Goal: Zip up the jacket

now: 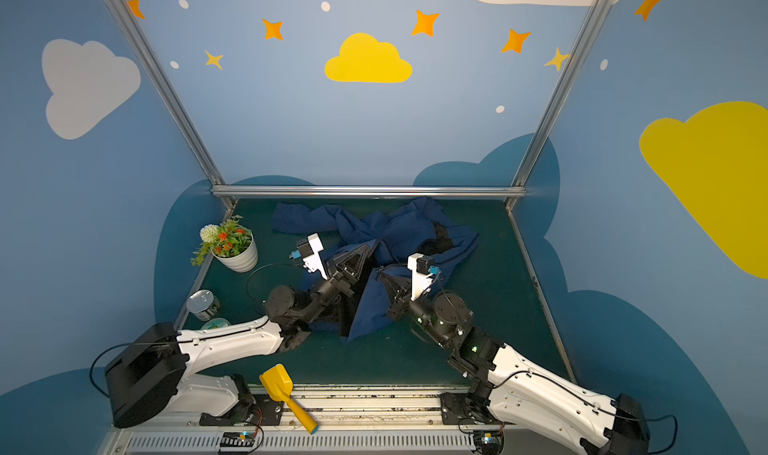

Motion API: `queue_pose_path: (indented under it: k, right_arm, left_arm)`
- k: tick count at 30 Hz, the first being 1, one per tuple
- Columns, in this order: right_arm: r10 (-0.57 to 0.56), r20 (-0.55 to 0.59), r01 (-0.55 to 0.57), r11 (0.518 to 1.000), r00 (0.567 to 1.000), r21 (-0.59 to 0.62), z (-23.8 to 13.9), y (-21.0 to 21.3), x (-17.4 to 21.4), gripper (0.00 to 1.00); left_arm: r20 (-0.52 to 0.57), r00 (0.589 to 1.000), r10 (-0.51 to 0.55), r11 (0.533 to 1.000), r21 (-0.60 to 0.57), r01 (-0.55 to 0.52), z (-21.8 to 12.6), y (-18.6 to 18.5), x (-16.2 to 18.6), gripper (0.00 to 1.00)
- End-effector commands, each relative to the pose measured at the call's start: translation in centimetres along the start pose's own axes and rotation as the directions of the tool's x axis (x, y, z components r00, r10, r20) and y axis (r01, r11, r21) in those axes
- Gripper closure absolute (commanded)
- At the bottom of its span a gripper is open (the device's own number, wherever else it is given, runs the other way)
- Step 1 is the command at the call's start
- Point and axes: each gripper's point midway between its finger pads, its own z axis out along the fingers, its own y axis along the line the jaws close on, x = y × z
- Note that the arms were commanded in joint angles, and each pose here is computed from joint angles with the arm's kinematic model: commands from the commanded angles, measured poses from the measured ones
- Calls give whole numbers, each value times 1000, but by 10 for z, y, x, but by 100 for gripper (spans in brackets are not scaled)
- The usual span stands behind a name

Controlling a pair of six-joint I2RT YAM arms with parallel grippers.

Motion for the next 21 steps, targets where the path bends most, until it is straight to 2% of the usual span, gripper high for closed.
queue_pose_path:
  k: [1, 7, 11, 21]
  right_arm:
    - [-16, 127, 23, 998, 992, -53, -3, 24, -47, 100]
    - [-39, 155, 42, 999, 987, -14, -2, 27, -52, 100]
    - [-101, 161, 101, 995, 982, 10, 2, 34, -58, 100]
    - [-138, 162, 133, 990, 977, 37, 3, 35, -59, 100]
  left_arm:
    - [70, 997, 42, 996, 72, -47, 7, -22, -22, 97]
    - [66, 994, 86, 992, 89, -92, 9, -27, -21, 97]
    - [55, 992, 117, 990, 71, -121, 10, -28, -17, 97]
    - [70, 983, 170, 983, 59, -174, 11, -31, -21, 97]
